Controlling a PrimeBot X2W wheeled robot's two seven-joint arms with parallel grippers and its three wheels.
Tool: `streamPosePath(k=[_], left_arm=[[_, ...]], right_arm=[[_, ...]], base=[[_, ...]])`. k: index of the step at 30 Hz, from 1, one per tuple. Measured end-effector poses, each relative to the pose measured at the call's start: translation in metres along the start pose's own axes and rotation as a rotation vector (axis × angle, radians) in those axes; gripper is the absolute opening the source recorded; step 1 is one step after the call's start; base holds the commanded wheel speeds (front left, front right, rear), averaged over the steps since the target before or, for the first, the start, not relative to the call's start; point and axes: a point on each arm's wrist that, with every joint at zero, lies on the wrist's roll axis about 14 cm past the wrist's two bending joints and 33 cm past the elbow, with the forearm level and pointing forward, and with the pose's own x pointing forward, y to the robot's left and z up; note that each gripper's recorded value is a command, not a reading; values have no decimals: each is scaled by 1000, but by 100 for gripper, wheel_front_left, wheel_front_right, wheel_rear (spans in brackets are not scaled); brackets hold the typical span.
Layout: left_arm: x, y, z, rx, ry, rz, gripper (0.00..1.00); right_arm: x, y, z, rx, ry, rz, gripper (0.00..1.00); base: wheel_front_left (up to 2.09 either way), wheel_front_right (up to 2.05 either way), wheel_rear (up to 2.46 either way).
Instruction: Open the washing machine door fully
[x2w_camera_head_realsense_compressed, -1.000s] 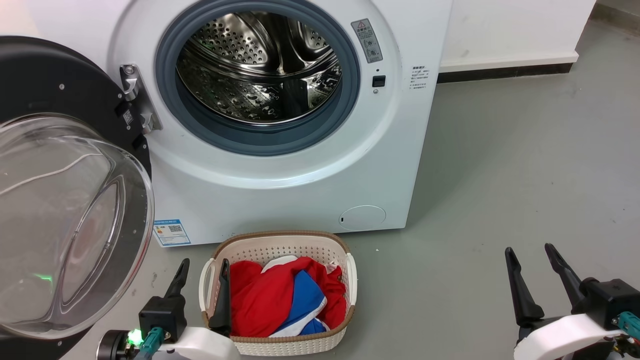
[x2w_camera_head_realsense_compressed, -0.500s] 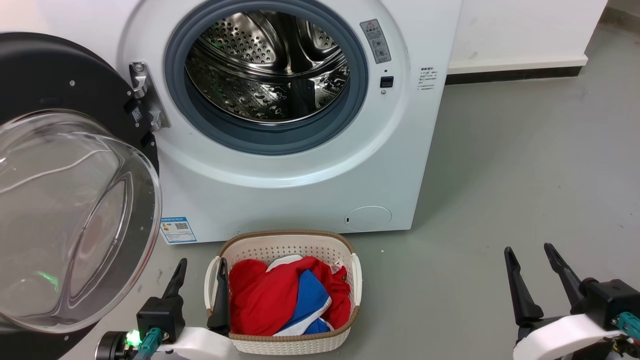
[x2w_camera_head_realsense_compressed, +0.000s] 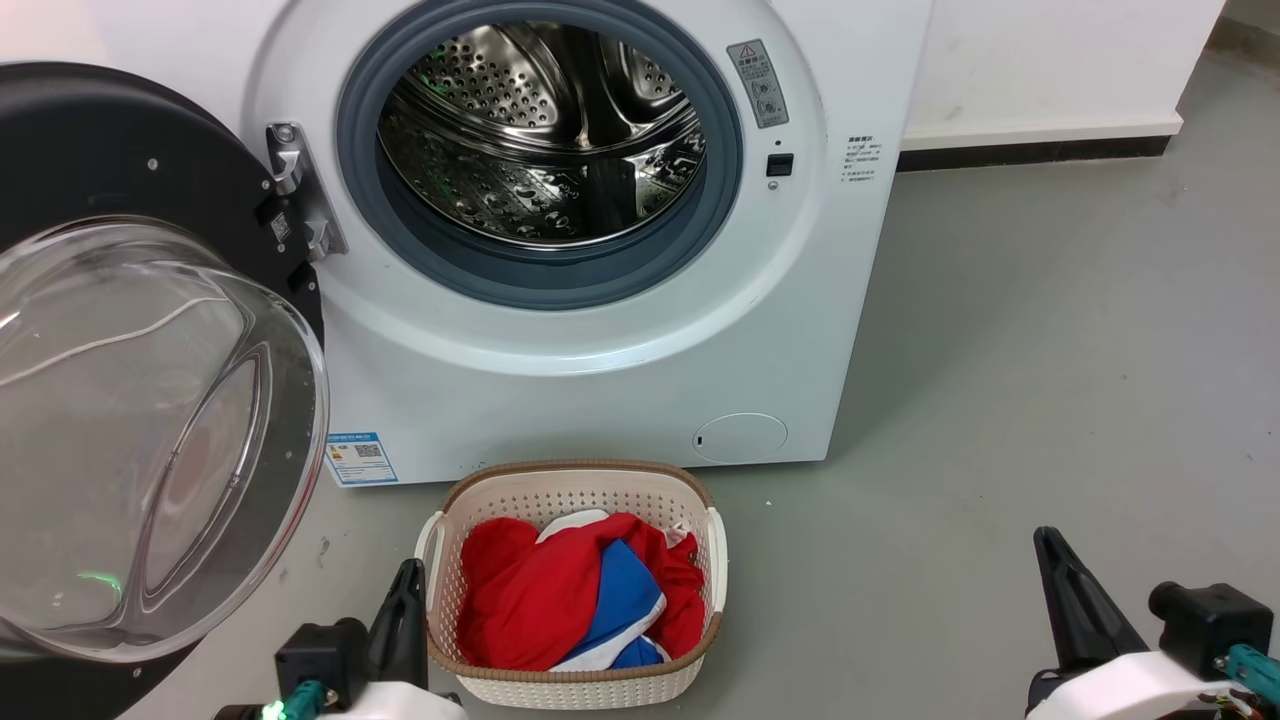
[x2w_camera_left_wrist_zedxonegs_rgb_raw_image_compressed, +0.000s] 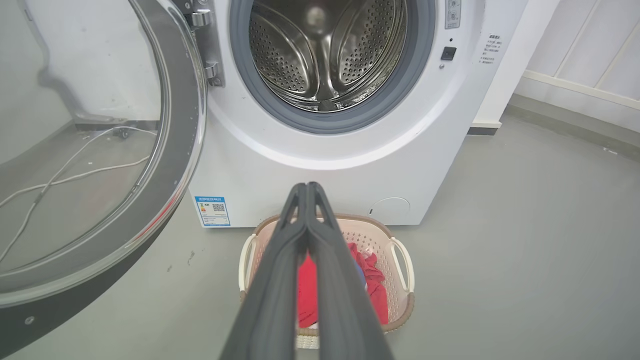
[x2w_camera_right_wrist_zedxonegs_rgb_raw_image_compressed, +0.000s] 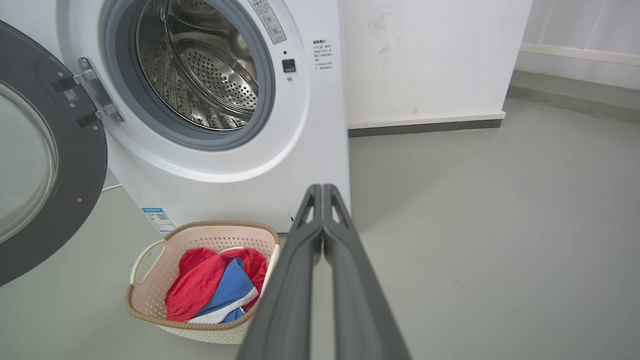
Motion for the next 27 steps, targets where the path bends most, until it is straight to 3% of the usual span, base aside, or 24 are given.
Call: streamPosePath(k=[27], left_arm=[[10,23,-9,-488,88,78,0]], right_arm=[[15,-6,-2,490,-1,-32,0]], base=[[0,0,0]])
